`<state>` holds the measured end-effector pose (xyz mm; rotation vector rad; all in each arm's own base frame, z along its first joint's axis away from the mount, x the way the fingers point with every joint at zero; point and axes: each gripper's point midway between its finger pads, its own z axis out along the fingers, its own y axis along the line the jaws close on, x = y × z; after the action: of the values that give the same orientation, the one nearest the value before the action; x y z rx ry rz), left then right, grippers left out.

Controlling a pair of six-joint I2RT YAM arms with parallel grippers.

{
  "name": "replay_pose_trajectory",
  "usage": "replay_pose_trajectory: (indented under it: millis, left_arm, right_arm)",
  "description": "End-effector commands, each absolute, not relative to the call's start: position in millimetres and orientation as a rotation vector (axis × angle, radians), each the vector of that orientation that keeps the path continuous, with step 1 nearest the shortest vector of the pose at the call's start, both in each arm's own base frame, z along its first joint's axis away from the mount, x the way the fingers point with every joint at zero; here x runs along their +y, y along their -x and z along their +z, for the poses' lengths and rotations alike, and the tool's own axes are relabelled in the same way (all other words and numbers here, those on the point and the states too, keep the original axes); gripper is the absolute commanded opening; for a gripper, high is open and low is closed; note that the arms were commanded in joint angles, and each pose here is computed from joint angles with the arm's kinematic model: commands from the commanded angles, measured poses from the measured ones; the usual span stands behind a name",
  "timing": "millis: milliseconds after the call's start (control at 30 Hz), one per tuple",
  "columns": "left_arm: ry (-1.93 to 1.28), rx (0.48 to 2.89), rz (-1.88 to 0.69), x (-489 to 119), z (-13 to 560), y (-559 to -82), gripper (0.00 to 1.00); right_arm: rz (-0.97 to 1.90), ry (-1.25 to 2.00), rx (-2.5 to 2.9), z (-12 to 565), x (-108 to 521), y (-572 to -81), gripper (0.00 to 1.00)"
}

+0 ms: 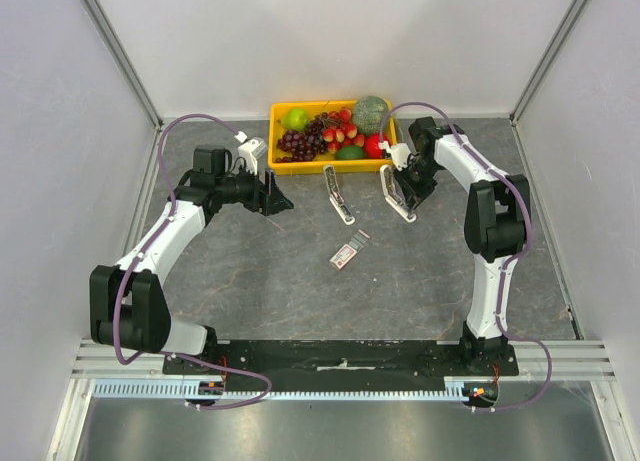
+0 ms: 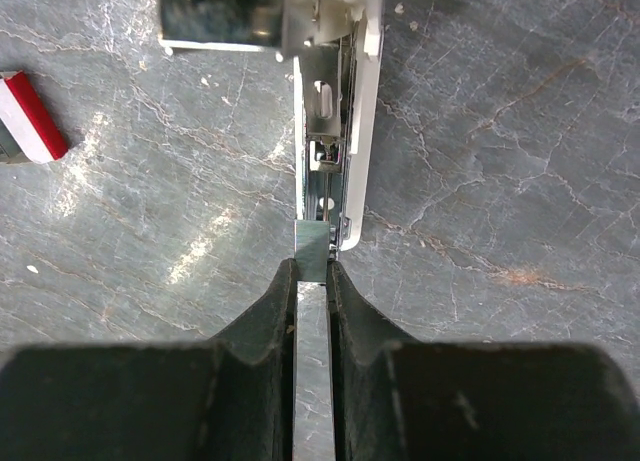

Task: Load the staples into the stapler
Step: Install the staple into the stapler.

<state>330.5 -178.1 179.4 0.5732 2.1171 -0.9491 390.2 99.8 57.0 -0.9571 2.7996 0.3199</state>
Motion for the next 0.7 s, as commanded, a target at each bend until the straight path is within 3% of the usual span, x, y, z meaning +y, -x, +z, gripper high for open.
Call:
replay_pose_trajectory:
  millis: [0, 667]
  left_arm:
    - [-0.613, 2.064, -0.932, -178.1, 184.1, -335.3, 0.76]
    - [-0.614, 2.065, -0.935, -178.4, 183.8, -335.6, 0.76]
  right_arm:
    - [0.291, 0.930, 2.747, 76.3, 98.6, -401.6, 0.02]
    - [0.284, 0.939, 2.783, 64.3, 94.1, -396.4, 0.03]
